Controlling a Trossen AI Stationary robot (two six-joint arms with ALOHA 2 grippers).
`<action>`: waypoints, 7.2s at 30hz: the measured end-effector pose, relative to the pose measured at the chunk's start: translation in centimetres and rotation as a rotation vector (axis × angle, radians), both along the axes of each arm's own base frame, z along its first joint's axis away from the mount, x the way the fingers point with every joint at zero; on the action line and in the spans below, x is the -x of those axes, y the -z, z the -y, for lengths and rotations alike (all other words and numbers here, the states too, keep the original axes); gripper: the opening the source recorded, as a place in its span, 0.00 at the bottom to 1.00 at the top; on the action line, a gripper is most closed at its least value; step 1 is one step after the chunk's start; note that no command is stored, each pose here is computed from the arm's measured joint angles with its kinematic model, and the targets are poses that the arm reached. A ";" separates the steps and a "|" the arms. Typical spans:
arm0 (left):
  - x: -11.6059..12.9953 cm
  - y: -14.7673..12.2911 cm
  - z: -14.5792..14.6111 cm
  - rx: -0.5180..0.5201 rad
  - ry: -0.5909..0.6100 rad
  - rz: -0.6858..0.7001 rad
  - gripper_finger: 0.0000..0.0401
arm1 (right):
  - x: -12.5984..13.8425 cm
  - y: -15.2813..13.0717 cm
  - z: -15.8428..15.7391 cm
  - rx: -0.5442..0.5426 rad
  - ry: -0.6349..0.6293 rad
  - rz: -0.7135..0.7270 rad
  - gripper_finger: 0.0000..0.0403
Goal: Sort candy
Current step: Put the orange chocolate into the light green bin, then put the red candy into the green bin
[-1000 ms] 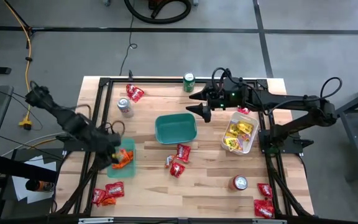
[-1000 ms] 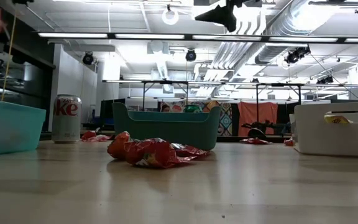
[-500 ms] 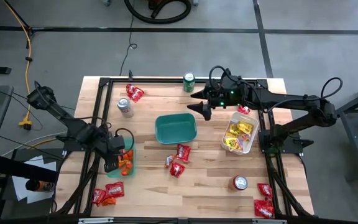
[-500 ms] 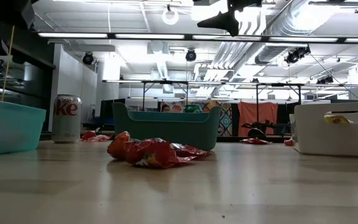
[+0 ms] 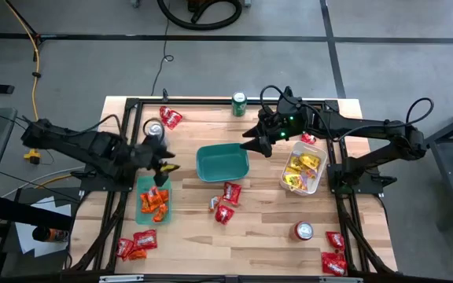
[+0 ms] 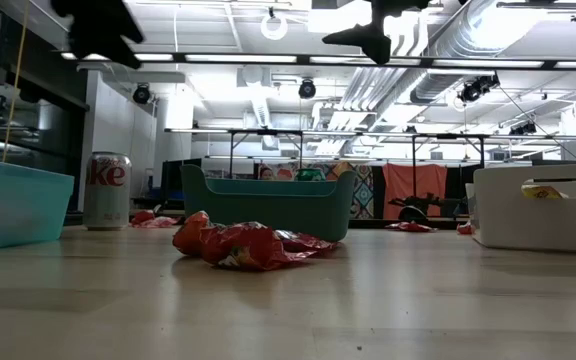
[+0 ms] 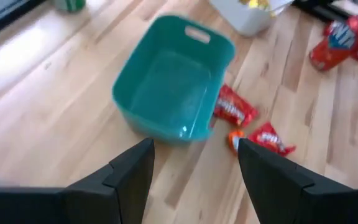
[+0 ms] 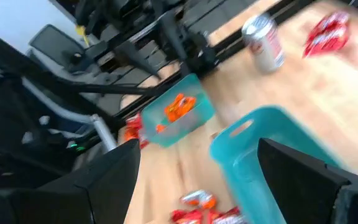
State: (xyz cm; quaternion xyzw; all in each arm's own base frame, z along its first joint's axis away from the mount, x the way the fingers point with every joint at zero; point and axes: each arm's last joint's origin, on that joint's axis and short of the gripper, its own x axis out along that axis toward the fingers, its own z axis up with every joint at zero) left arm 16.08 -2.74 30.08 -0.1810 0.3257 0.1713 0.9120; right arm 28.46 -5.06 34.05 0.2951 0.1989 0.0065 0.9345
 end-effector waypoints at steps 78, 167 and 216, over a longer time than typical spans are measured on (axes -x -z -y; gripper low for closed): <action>-4.7 -2.3 8.8 0.169 0.051 -0.057 0.02 | 0.9 2.3 -6.9 0.170 -0.071 -0.272 0.80; -4.4 -1.4 2.5 -0.019 0.128 0.509 0.47 | -6.6 11.1 -14.8 -0.296 0.057 -0.500 0.80; -4.2 -1.8 2.3 -0.008 0.095 0.539 0.47 | -3.4 -1.7 -16.1 0.417 0.471 -0.653 0.01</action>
